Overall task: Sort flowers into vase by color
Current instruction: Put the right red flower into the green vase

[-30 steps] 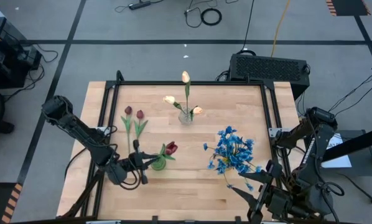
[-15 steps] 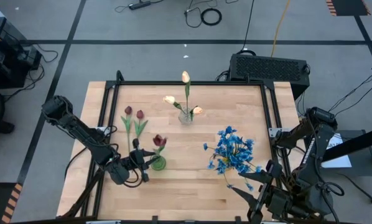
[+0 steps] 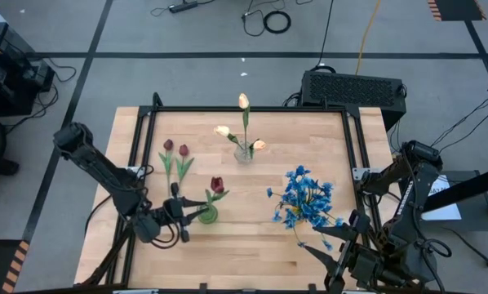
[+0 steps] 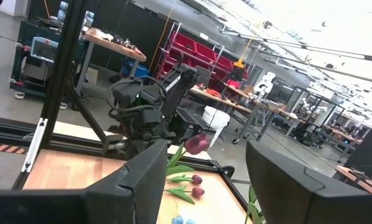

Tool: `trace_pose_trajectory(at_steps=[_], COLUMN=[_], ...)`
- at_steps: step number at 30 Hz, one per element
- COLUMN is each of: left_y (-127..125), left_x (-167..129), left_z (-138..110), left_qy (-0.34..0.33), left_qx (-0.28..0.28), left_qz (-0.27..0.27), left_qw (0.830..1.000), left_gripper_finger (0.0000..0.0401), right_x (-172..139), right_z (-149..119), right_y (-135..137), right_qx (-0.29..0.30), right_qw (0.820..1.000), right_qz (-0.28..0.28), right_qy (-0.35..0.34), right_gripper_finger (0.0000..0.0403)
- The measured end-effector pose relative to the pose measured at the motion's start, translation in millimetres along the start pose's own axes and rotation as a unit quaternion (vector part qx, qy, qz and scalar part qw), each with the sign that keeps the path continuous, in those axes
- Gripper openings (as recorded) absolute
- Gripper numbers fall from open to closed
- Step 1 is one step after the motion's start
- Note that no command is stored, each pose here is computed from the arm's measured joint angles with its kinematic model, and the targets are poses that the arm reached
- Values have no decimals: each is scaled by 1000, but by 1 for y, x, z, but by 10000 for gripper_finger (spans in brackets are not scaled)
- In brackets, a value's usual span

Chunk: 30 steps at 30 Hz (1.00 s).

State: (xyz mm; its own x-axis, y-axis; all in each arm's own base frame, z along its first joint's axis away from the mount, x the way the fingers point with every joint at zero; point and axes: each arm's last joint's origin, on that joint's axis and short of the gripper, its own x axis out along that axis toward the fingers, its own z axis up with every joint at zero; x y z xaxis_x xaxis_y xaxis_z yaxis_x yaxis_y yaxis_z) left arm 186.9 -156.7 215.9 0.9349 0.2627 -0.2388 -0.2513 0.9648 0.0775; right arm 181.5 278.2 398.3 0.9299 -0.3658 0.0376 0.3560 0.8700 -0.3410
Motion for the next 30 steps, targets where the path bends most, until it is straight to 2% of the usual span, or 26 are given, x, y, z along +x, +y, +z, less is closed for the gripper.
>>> trace_pose_trajectory(at_steps=[3,9,15,18,22,26,30], left_y=[2,11,28,40,61,82,106], left_x=[-5,-18,-29,-31,-32,-34,-38], left_z=[5,13,28,36,46,53,53], left_qy=[-9,-30,-63,-78,-84,-82,-70], left_qx=[-8,-12,-58,-80,-96,-90,-78], left_qz=[-1,37,84,116,145,159,197], left_qw=[1000,999,993,987,981,980,975], left_gripper_finger=[89,89,89,89,89,89,89], right_x=[0,0,0,0,0,0,0], right_z=[0,0,0,0,-3,-6,-11], right_y=[0,0,0,0,-2,0,3], right_qx=[0,0,-4,-8,-29,-48,-81], right_qw=[1000,1000,1000,1000,998,997,995], right_qz=[0,0,0,-7,-46,-46,-45], right_qy=[0,0,0,5,38,39,41], right_gripper_finger=[210,210,210,210,210,210,210])
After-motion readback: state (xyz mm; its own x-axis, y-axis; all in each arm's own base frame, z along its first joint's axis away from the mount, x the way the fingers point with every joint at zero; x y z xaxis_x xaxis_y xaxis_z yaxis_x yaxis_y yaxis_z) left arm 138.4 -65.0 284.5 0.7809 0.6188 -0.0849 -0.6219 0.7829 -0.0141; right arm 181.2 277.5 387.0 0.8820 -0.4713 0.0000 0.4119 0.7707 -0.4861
